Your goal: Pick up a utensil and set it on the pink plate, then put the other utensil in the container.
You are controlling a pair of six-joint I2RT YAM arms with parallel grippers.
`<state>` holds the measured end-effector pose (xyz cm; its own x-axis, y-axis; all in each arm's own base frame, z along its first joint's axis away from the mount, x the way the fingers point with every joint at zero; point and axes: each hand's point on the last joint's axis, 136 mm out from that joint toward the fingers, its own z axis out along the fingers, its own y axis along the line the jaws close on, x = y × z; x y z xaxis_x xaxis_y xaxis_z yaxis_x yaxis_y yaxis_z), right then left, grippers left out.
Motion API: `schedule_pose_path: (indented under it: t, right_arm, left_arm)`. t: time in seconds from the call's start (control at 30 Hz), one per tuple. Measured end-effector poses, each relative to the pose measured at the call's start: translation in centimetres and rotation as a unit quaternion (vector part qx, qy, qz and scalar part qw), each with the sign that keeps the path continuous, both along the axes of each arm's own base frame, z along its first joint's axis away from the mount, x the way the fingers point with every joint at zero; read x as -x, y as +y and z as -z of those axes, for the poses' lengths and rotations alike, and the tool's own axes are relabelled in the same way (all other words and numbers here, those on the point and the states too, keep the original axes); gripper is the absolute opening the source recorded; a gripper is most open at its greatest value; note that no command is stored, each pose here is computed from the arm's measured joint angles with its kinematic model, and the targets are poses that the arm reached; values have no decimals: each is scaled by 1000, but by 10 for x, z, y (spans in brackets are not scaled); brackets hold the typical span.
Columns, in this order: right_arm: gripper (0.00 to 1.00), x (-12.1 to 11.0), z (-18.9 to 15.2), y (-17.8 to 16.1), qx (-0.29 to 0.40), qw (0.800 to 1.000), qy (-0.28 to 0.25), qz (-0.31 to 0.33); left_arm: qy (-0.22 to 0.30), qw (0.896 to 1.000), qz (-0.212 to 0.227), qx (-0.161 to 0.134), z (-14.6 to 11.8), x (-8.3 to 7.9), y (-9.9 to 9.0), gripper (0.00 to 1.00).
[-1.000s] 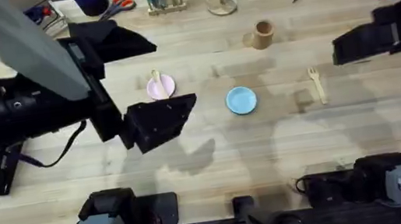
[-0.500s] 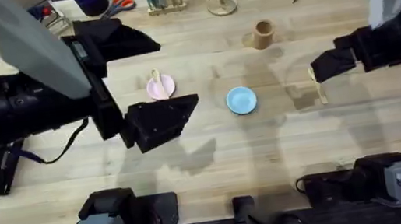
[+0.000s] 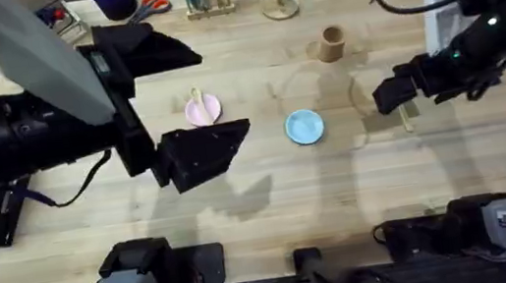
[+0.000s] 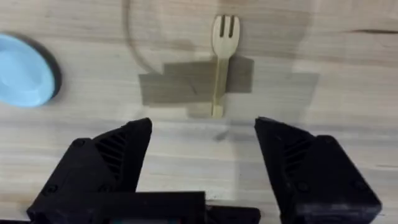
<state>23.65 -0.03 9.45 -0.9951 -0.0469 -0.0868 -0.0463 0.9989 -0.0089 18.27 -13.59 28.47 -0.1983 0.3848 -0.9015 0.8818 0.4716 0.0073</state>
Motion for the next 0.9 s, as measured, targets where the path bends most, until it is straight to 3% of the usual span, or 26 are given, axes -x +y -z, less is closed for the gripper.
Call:
schedule_pose_path:
  t: [0.27,0.63,0.9]
  right_arm:
    - [995,-22,24,-10,0,1000,-3,19]
    - [995,-23,59,-14,0,998,50,27]
    - [995,-25,61,-15,0,998,55,30]
  left_arm:
    - [0,1000,0,0,0,0,0,991]
    - [0,1000,-1,-1,0,0,0,991]
    - [0,1000,-1,-1,0,0,0,989]
